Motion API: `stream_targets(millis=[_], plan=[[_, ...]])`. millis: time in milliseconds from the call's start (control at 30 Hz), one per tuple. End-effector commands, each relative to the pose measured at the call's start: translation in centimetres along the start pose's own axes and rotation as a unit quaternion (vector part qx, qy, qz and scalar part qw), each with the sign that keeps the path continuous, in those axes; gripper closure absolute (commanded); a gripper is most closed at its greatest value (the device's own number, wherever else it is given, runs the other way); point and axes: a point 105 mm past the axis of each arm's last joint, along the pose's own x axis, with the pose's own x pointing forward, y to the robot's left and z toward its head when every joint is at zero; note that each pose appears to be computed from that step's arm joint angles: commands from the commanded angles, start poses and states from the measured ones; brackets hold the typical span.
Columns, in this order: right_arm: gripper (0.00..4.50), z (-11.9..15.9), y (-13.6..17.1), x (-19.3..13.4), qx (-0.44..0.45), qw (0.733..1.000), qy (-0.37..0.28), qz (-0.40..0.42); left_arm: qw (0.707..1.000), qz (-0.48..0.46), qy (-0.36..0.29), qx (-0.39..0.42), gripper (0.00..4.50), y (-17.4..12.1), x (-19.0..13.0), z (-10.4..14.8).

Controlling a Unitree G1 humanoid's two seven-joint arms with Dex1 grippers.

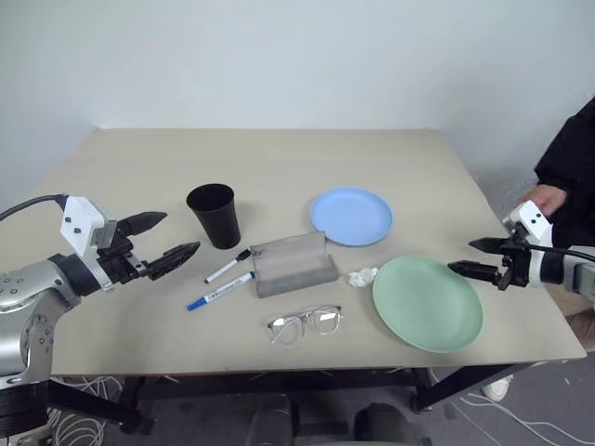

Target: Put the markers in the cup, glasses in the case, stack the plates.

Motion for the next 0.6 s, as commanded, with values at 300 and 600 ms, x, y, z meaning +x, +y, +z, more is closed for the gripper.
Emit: stream_targets(millis=[300,600], plan=[[0.0,-1.0,-1.7,-0.3,0.017,0.999,0.025,-0.021,1.0,-0.017,-0.017,-0.009,0.03,-1.8,0.1,-1.2],[0.0,-4.0,-1.7,0.7,0.059,0.996,0.062,-0.03,1.0,-0.016,-0.02,-0.015,0.03,-2.5,0.3,-1.7]])
